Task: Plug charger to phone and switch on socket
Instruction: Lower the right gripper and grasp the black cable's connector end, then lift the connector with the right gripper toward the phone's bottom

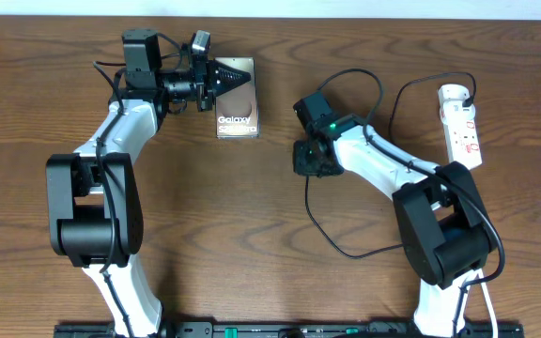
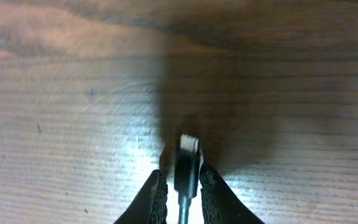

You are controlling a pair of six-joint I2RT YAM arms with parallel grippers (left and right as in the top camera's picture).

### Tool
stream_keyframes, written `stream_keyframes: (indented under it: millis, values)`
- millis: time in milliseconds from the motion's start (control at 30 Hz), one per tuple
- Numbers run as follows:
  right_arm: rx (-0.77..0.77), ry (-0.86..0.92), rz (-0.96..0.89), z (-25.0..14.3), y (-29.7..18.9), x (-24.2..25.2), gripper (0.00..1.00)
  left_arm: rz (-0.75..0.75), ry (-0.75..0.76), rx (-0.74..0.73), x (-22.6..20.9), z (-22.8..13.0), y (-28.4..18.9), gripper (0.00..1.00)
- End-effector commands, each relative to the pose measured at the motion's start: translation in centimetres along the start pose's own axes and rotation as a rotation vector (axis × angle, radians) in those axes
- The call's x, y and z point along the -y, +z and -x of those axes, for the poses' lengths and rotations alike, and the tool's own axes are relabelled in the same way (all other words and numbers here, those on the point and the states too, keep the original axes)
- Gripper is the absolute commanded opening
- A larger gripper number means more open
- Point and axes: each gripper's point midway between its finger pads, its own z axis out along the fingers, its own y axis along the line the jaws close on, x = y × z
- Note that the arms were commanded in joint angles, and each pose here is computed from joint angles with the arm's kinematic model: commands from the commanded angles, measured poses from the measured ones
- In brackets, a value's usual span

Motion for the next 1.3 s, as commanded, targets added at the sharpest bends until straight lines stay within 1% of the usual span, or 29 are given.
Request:
stream_keyframes:
  millis: [0,133,167,267,433,533,700,800,967,1200,1267]
  values:
    - [-0.049,-0.106,-0.031,-1.5,1.5,-0.3,0.19,-0.032,0.02,-0.037,1.6,-0.6,-0.2,0.07]
    - [-0.062,-0.118,-0.04,-2.0,1.5,-0.3,0.18,-0.036,0.019,-0.043,1.6,-0.7,-0.2,0.07]
    - [-0.063,-0.118,-0.041,-2.0,1.5,-0.2,0.15,-0.036,0.02,-0.044,1.6,-0.7,-0.2,0.07]
    - [-0.06,-0.095,-0.043,-1.9,1.4,-0.1,0.02,-0.038,0.02,-0.046,1.6,-0.7,-0.3,0.07]
    - [-0.042,-0.02,-0.01,-0.5,0.9,0.5,0.01,-0.038,0.02,-0.046,1.6,-0.7,-0.3,0.07]
    - [-0.042,-0.109,0.157,0.5,-1.1,-0.9,0.01,-0.037,0.01,-0.046,1.6,-0.7,-0.3,0.07]
    - [0.046,-0.353,0.6,1.9,-8.0,-5.3,0.01,-0.037,-0.015,-0.046,1.6,-0.7,-0.3,0.07]
    - [0.109,-0.467,0.793,1.9,-12.1,-6.3,0.01,-0.037,-0.029,-0.045,1.6,-0.7,-0.3,0.07]
    - [0.124,-0.52,0.916,1.2,-14.3,-6.6,0.01,-0.036,-0.043,-0.044,1.6,-0.7,-0.4,0.07]
    - [0.11,-0.53,0.991,0.5,-15.2,-7.2,0.01,-0.037,-0.037,-0.034,1.9,-0.4,-0.4,0.07]
    - [0.095,-0.504,1.004,0.5,-15.4,-7.3,0.01,-0.043,-0.024,-0.027,2.3,-0.1,-0.4,0.08]
